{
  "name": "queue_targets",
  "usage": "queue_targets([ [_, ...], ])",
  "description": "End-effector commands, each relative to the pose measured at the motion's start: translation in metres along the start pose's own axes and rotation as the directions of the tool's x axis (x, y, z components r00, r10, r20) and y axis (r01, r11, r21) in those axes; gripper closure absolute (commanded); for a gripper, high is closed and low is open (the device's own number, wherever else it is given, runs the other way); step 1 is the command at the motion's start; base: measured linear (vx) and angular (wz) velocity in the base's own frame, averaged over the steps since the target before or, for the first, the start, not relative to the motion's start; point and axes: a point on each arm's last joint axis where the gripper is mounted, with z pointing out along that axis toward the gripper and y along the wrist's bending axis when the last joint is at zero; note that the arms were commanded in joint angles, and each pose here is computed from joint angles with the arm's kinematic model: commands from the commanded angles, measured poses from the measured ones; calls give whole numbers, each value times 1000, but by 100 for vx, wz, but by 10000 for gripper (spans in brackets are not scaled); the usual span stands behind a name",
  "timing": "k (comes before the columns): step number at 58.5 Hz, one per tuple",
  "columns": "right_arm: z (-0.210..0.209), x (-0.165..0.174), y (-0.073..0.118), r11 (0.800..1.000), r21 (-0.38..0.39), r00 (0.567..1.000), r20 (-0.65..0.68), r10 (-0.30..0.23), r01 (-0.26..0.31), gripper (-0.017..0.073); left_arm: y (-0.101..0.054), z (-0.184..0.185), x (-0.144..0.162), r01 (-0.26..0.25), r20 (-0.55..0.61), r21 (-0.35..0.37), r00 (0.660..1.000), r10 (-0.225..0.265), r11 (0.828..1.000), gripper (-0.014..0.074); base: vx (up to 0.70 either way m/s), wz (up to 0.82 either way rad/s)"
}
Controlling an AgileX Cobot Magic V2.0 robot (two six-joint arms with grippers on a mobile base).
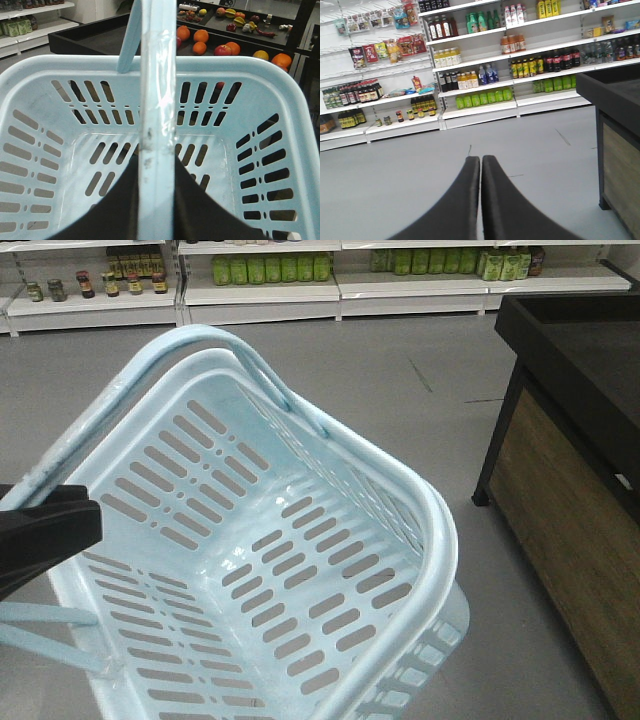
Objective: Pick three apples into basket with both arms
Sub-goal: 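Hold the basket in the left gripper while the base backs away, then drive the base around toward the apple and orange table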
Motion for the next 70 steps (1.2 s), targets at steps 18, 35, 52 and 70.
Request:
queue_targets([
  [18, -1, -4, 0, 1000, -1, 997, 74, -7, 7, 564, -1, -5, -16, 37, 111, -14, 993, -36, 999, 599, 6, 23],
  [35, -1, -4, 0, 1000, -1, 997, 74, -7, 7, 564, -1, -5, -16, 37, 111, -14, 993, -36, 999, 599, 12, 40],
  [52, -1, -4, 0, 1000, -1, 997, 74, -7, 7, 564, -1, -5, -16, 37, 111, -14, 993, -36, 999, 599, 13, 29],
  [70, -1, -4, 0, 1000, -1, 997, 74, -7, 7, 564, -1, -5, -16, 37, 111, -14, 993, -36, 999, 599, 12, 14],
])
